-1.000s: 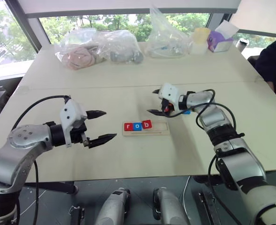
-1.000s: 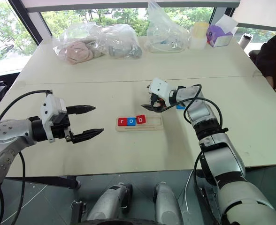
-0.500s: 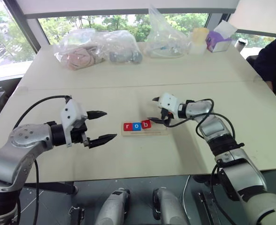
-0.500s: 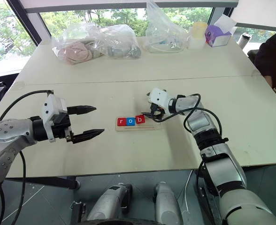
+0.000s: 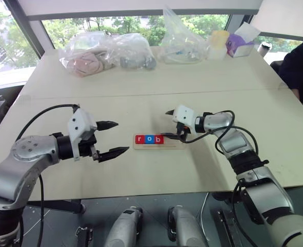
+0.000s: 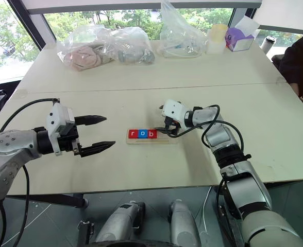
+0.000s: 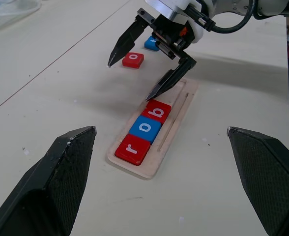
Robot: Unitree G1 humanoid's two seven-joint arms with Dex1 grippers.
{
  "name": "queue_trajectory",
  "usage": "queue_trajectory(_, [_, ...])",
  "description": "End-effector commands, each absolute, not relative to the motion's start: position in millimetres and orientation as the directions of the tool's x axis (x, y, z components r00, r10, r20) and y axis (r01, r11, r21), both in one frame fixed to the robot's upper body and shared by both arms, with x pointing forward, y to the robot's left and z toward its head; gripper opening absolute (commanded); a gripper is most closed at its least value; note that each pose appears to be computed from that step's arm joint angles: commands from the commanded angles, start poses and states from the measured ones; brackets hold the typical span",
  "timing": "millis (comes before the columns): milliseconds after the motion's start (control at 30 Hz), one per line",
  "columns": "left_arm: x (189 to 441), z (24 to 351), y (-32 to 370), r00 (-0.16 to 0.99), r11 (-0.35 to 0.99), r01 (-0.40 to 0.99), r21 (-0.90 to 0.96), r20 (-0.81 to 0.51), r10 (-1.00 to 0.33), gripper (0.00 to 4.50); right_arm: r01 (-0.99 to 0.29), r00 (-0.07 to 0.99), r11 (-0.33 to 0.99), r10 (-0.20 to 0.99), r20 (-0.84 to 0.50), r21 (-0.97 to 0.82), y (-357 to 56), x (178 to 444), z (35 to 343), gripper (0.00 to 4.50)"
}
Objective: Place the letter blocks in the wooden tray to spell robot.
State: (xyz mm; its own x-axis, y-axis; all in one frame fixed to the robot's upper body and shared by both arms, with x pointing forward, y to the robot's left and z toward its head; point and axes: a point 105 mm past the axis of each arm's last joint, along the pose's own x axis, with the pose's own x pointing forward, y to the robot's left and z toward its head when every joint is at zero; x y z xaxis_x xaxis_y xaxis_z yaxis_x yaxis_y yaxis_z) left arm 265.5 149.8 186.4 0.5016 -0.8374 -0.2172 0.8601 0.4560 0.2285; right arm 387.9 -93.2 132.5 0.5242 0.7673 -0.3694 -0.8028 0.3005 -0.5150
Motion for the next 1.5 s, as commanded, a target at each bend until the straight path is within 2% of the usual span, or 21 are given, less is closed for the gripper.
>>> queue_trajectory(33, [265.8,194.4,147.2,0.503,0.448,0.853,0.268,-0.193,-0.843,4.50,-0.729,0.602,0.374,0.749,-0.276,-0.574,-97.4,400.5,161.2,4.41])
queue_trajectory(200, [266.0,193.9,146.3,0.503,0.449,0.853,0.267,-0.190,-0.843,4.50,-0.602,0.789,0.624,0.561,-0.251,-0.498,-133.4,426.8,170.3,4.41])
queue_trajectory(467, [266.1,191.8,144.3,0.506,0.454,0.851,0.264,-0.182,-0.843,4.50,-0.446,0.869,0.877,0.375,-0.323,-0.181,-123.9,412.9,154.6,4.41])
queue_trajectory(733, [266.4,192.1,143.4,0.503,0.451,0.852,0.265,-0.179,-0.845,4.50,-0.308,0.893,0.941,0.234,-0.383,-0.143,-128.6,405.0,143.4,4.41])
queue_trajectory(1167, [268.0,193.1,143.1,0.504,0.450,0.850,0.274,-0.179,-0.845,4.50,-0.268,0.850,0.963,0.241,-0.469,0.009,-123.3,402.4,114.6,4.41])
queue_trajectory(1267, [267.7,193.1,143.2,0.505,0.450,0.850,0.275,-0.179,-0.844,4.50,-0.252,0.851,0.967,0.237,-0.469,0.031,-121.5,404.9,114.5,3.52])
queue_trajectory(1300, [267.7,193.2,143.3,0.505,0.450,0.850,0.275,-0.179,-0.844,4.50,-0.254,0.854,0.967,0.237,-0.463,0.027,-120.5,405.7,116.0,3.09])
queue_trajectory(1400, [267.6,193.0,142.5,0.505,0.450,0.850,0.273,-0.178,-0.845,4.50,-0.250,0.858,0.968,0.234,-0.457,0.027,-119.3,406.1,119.4,1.41])
queue_trajectory(1433, [267.7,192.9,142.3,0.504,0.450,0.850,0.273,-0.177,-0.845,4.50,-0.249,0.859,0.968,0.233,-0.456,0.025,-119.6,405.2,120.8,1.13])
queue_trajectory(1500, [267.7,192.6,141.5,0.503,0.449,0.851,0.272,-0.175,-0.847,4.50,-0.237,0.865,0.971,0.215,-0.453,0.008,-123.5,402.7,125.6,1.15])
